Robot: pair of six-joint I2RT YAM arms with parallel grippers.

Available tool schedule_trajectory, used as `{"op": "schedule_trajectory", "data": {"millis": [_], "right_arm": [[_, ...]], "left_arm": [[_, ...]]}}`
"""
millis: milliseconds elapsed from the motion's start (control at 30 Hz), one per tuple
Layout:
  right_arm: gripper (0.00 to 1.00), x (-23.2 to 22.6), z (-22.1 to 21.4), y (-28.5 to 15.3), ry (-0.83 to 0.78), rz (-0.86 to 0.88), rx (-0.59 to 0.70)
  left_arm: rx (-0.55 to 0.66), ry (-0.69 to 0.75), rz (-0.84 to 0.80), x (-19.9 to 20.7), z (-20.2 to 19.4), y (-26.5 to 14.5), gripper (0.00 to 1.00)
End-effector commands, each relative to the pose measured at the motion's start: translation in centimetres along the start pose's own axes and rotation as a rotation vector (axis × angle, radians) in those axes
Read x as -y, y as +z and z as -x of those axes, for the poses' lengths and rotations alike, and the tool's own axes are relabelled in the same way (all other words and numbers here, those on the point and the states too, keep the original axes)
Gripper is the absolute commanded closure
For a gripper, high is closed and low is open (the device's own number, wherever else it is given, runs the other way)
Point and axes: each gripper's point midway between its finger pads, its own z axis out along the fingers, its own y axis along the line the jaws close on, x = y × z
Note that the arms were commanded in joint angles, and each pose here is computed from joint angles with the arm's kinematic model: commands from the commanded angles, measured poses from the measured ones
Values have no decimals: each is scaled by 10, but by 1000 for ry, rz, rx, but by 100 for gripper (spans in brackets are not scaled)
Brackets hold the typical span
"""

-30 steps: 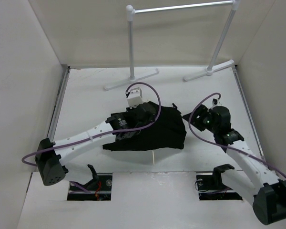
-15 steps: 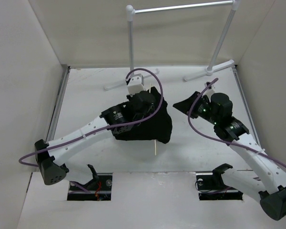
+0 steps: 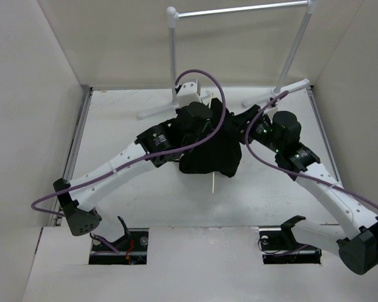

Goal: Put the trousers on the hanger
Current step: Place the hanger at the clothesline.

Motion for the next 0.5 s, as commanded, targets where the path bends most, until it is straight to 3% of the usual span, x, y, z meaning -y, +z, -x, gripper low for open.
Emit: {"op": "schedule_trajectory", "data": {"millis": [0,467], "right_arm": [[46,-64,15,-10,12,199,38],[55,-79,16,8,90,262,0]], "left_arm": [[91,-70,-84,26,43,-19,100],[98,-86,-149,48,50,-30,100]]}}
